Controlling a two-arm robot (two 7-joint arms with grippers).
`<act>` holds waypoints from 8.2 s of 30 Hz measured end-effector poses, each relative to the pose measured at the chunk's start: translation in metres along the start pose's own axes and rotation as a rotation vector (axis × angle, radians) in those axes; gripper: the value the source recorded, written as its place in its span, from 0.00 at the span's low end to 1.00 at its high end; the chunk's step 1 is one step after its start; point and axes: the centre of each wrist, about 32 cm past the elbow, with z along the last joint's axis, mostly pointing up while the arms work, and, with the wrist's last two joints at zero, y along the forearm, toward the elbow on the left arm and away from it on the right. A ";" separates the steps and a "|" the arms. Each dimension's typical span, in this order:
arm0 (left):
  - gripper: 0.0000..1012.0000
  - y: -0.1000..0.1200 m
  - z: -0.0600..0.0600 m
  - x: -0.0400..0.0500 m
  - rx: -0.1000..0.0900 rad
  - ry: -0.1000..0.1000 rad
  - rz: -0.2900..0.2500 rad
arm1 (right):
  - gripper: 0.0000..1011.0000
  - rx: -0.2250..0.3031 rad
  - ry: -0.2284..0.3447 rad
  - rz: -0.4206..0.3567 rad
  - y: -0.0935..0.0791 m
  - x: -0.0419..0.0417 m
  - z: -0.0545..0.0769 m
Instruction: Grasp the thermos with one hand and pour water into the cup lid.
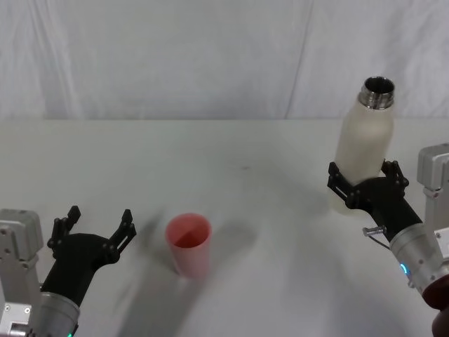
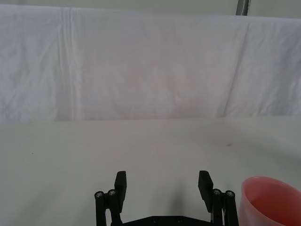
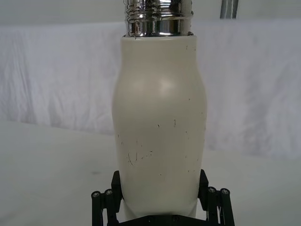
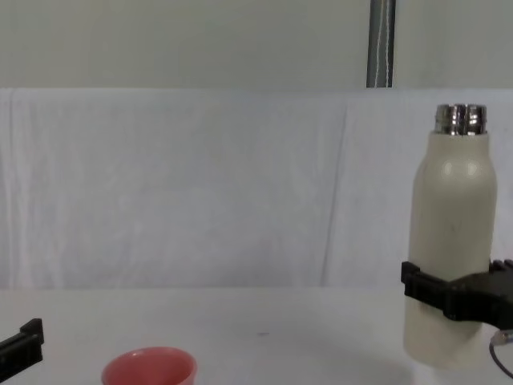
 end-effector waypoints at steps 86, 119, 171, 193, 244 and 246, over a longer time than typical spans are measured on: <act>0.99 0.000 0.000 0.0000 0.000 0.000 0.000 | 0.94 -0.043 0.026 -0.009 0.041 0.0059 -0.037; 0.99 0.000 0.000 0.0000 0.000 0.000 0.000 | 0.99 -0.045 0.025 -0.009 0.040 0.0062 -0.037; 0.99 0.000 0.000 0.0000 0.000 0.000 0.000 | 0.99 -0.085 0.061 0.008 -0.009 0.0098 -0.035; 0.99 0.000 0.000 0.0000 0.000 0.000 0.000 | 0.99 -0.056 0.090 0.063 -0.053 0.0033 -0.022; 0.99 0.000 0.000 0.0000 0.000 0.000 0.000 | 0.99 0.008 0.046 0.205 -0.072 -0.0019 -0.028; 0.99 0.000 0.000 0.0000 0.000 0.000 0.000 | 0.99 0.008 0.046 0.205 -0.072 -0.0019 -0.028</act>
